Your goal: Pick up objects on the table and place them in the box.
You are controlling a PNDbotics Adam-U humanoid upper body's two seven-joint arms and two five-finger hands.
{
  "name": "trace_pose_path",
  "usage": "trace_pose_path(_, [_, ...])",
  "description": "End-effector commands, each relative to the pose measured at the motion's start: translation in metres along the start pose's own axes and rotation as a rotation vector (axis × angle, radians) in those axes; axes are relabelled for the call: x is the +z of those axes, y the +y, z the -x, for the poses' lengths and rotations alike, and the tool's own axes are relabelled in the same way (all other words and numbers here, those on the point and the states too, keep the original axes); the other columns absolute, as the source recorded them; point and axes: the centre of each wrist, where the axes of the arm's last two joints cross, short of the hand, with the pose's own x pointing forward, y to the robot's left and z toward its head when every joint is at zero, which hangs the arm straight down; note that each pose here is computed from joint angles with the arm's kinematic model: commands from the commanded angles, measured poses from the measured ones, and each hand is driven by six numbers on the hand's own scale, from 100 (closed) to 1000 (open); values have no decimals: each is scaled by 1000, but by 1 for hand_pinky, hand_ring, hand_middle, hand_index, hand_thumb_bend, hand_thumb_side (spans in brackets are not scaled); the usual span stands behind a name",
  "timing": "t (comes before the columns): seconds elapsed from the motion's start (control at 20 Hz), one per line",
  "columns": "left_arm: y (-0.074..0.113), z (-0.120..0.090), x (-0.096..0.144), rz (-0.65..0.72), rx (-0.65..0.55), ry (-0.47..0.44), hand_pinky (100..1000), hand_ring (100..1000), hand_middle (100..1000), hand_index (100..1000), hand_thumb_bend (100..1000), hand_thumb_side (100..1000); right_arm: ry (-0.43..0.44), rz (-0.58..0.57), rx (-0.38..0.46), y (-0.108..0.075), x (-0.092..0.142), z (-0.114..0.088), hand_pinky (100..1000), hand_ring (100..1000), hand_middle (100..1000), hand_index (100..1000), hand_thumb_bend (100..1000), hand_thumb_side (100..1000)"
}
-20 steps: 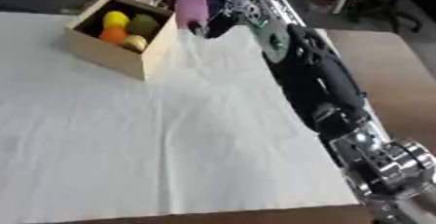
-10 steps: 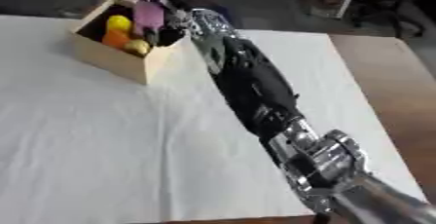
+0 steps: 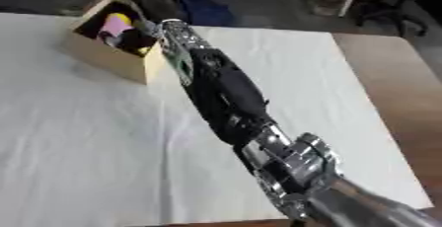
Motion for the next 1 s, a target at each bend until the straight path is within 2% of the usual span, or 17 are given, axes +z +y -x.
trace_pose_path(0.05, [4, -8, -2, 0, -15, -26, 759, 567, 615, 782, 100, 724, -11, 75, 46, -27, -6, 1, 798, 794, 897, 975, 452, 443])
trace_pose_path(0.2, [5, -6, 0, -12, -19, -17, 759, 568, 614, 781, 100, 724, -31, 111, -3, -39, -3, 7, 775, 766, 861, 951, 371, 399])
trace_pose_path(0.35, [7, -5, 3, -26, -23, -6, 759, 568, 614, 781, 100, 725, -64, 139, -135, -52, 6, 16, 750, 735, 818, 926, 280, 359])
trace_pose_path(0.55, [9, -2, 6, -45, -29, 8, 759, 568, 614, 779, 100, 724, -109, 163, -286, -70, 28, 25, 732, 713, 794, 910, 216, 332])
trace_pose_path(0.7, [10, 0, 9, -59, -27, 16, 758, 569, 613, 777, 100, 725, -131, 186, -398, -78, 53, 31, 714, 688, 769, 890, 162, 322])
trace_pose_path(0.85, [10, 2, 11, -70, -27, 25, 758, 570, 612, 775, 100, 724, -117, 219, -535, -75, 82, 34, 696, 658, 737, 863, 106, 339])
trace_pose_path(1.0, [10, 5, 13, -89, -25, 39, 757, 569, 610, 773, 100, 727, -54, 270, -699, -57, 112, 34, 682, 630, 705, 829, 100, 344])
